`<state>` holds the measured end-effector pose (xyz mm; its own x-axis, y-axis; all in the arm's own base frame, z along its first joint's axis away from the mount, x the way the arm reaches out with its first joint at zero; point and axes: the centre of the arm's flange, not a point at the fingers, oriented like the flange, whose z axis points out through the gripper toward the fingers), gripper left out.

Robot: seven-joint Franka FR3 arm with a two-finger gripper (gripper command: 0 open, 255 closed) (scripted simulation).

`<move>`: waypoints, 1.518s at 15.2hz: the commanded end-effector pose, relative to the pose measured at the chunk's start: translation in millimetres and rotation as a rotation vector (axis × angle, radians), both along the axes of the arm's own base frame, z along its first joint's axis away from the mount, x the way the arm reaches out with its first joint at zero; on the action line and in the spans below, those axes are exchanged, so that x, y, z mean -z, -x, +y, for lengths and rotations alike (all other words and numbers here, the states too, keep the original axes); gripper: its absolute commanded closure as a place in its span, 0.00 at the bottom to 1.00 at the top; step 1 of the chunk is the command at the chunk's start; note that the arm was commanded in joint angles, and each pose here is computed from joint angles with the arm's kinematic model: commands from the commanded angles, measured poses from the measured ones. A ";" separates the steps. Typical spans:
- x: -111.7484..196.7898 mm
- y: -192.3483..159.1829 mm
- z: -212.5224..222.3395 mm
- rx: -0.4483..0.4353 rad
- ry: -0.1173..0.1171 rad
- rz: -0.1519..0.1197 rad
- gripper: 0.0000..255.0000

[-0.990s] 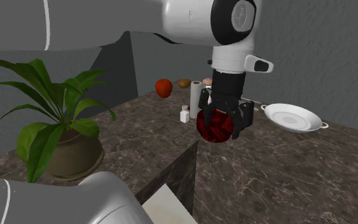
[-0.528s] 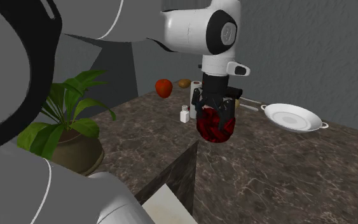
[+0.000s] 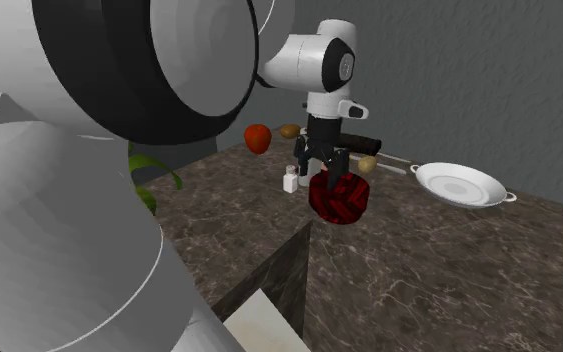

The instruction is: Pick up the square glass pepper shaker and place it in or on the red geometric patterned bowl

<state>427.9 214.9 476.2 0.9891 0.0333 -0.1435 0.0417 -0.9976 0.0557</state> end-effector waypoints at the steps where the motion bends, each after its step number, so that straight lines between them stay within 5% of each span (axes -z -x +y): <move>1: 11.5 -12.7 20.4 0.003 -0.002 0.005 0.00; 23: 113.0 -143.7 236.6 0.025 -0.017 0.048 0.00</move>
<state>571.4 447.2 365.9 0.9816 0.0126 -0.1903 0.0200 -0.9991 0.0369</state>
